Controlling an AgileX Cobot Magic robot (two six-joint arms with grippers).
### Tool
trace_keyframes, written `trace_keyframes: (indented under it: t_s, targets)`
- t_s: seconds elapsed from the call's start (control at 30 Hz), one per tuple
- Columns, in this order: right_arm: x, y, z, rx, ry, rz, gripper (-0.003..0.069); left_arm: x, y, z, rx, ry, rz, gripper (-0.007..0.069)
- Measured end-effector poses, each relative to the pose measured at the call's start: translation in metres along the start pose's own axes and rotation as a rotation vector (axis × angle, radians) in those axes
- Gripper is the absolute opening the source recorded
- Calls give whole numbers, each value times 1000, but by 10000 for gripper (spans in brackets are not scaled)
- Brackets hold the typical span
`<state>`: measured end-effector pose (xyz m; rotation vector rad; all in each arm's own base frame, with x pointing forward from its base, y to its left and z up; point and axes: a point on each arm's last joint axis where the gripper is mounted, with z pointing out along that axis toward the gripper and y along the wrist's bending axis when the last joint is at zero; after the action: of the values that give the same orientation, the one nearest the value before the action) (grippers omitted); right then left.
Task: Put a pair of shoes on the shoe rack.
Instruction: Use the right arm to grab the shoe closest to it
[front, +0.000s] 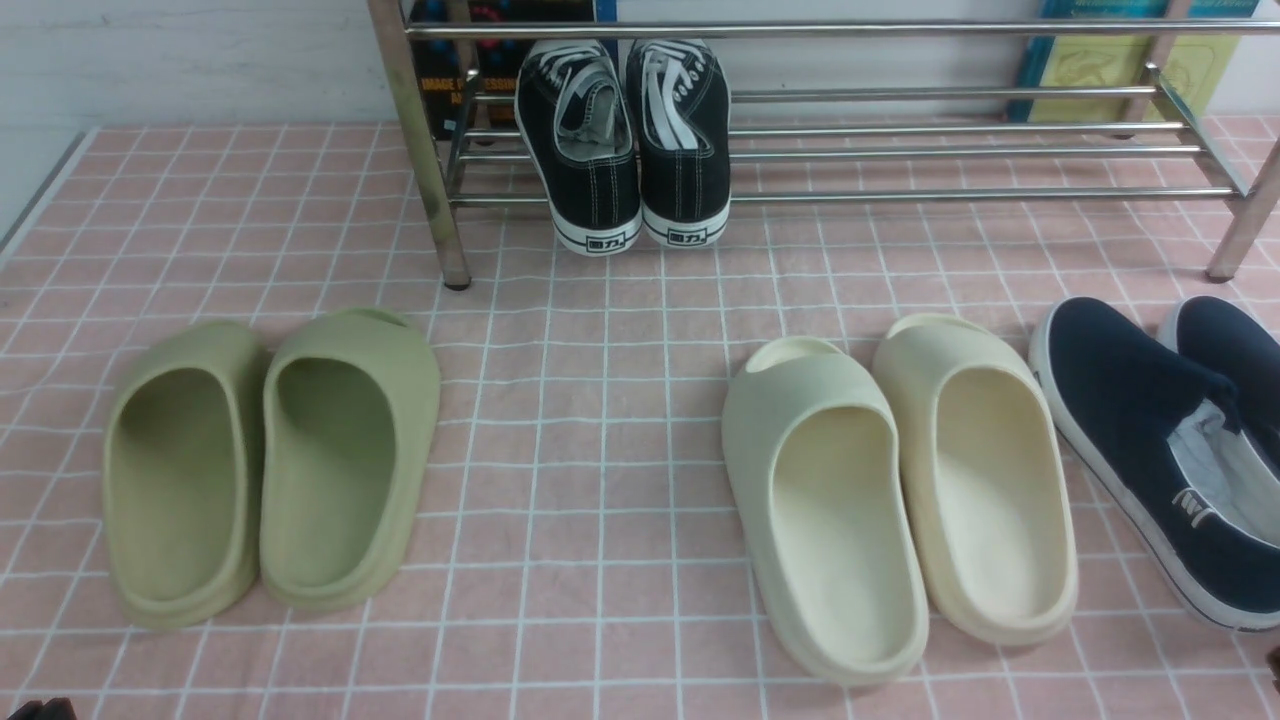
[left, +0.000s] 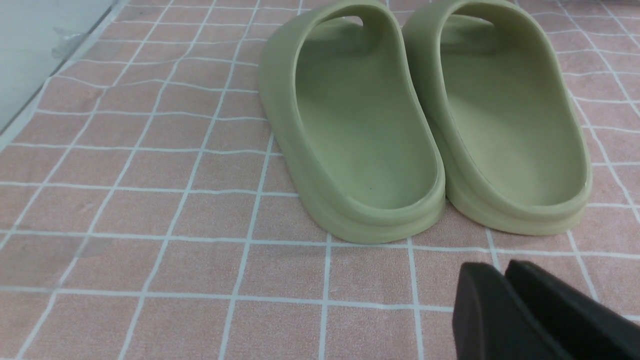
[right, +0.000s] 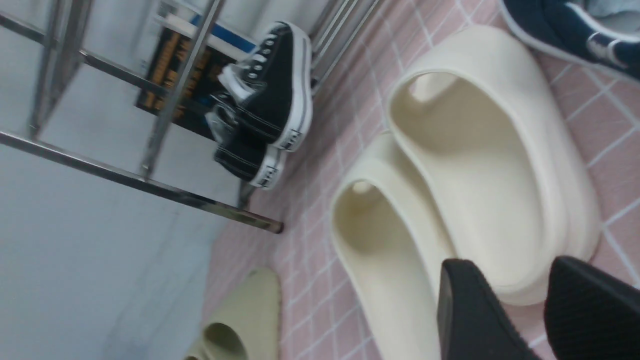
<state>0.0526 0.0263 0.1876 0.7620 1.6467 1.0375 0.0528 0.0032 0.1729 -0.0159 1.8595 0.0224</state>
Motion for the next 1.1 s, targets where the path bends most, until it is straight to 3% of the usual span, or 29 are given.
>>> trace_keyframes:
  t_s: [0.13,0.3,0.37,0.47,0.53,0.63,0.77,0.9,1.1]
  targets:
    - [-3,1,0,-13,-36,-6,240,0,0,0,0,0,0,90]
    - [-2,6,-1,-22,-5,-207,230,0,0,0,0,0,0,91]
    - [-6,26,-6,-49,25,-355,167,0,0,0,0,0,-1,91]
    - [-20,57,-9,-6,70,-528,36,0,0,0,0,0,-1,91]
    - [-36,83,-5,75,149,-674,-14,0,0,0,0,0,-1,91]
    - [-51,102,2,164,249,-777,-18,0,0,0,0,0,-1,91]
    - [-86,131,31,394,526,-909,-18,0,0,0,0,0,-1,91]
    - [-104,132,71,517,711,-942,-16,0,0,0,0,0,-1,92]
    - [-108,113,129,617,902,-977,18,0,0,0,0,0,-1,95]
